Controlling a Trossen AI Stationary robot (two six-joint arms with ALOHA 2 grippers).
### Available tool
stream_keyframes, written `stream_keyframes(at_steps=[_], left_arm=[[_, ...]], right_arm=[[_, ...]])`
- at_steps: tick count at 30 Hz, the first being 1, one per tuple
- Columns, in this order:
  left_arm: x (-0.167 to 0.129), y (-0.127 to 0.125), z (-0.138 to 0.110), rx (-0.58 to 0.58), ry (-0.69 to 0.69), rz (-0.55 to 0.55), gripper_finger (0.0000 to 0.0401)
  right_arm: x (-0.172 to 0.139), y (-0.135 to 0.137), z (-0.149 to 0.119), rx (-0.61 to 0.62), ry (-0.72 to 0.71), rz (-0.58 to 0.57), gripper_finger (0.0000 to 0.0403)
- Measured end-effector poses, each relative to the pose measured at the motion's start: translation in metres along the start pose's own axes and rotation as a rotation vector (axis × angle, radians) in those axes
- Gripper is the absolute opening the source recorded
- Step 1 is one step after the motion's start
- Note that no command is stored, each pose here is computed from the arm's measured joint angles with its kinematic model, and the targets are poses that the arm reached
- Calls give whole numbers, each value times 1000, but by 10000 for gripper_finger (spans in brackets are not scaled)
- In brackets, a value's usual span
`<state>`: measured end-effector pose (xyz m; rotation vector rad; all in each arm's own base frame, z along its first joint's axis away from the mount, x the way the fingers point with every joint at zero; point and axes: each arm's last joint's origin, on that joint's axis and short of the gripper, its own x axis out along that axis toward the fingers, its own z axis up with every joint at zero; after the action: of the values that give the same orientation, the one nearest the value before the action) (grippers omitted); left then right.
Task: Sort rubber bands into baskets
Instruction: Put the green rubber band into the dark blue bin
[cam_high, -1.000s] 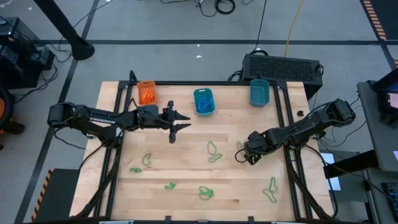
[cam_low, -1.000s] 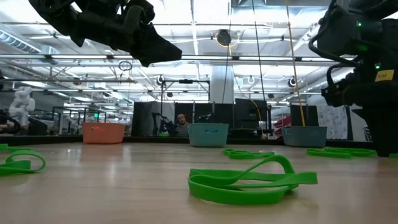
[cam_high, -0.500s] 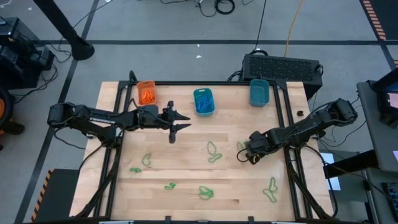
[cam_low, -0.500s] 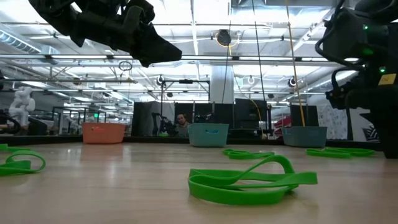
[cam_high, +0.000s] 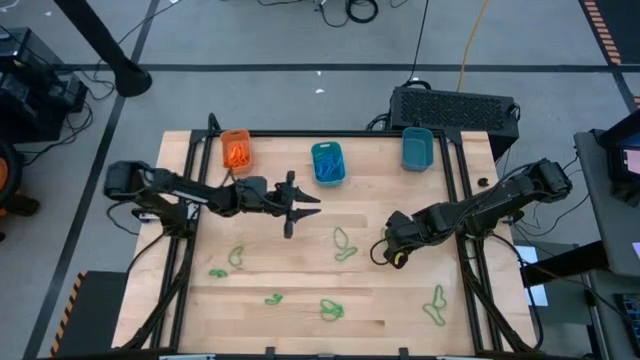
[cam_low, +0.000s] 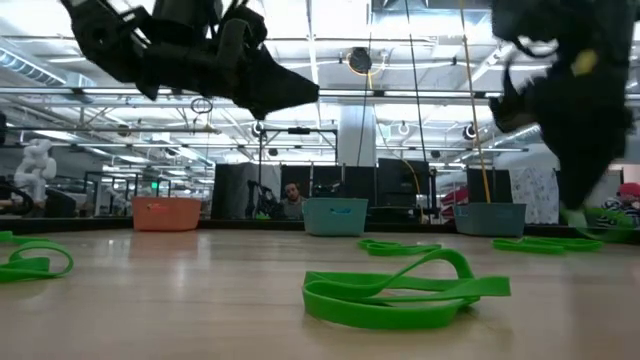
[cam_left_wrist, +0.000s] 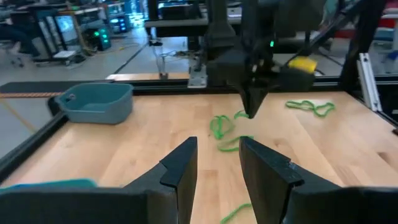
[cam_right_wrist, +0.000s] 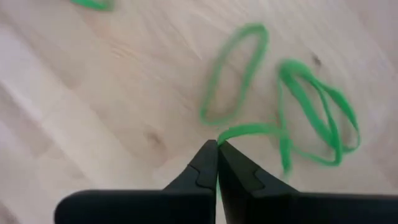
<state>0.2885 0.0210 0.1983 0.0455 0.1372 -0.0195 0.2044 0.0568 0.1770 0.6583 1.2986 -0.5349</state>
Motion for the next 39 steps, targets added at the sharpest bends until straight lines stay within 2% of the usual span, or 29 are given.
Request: stream_keyframes(at_steps=[5,10,13,18,27,31,39], left_arm=[[13,0,-16,-12,-11,-21,128],[18,3,-18,-37,-5,-15,128],[18,5,-18,-83,-7,-7,128],[17,18,-21,-187,9,59,128],[16,24,-24,-197,37,61,128],[15,24,-25,-194,48,59,128],[16,24,-25,-176,54,58,128]], right_arm=[[-25,18,12,-130,-108,40,1],[-50,23,29,-266,-254,-52,0],[-59,14,44,-299,-283,-138,0],[-61,-20,77,-201,-280,-259,0],[-66,-93,127,-10,-281,-366,0],[-69,-120,140,50,-302,-389,0],[-74,-162,146,133,-271,-447,0]])
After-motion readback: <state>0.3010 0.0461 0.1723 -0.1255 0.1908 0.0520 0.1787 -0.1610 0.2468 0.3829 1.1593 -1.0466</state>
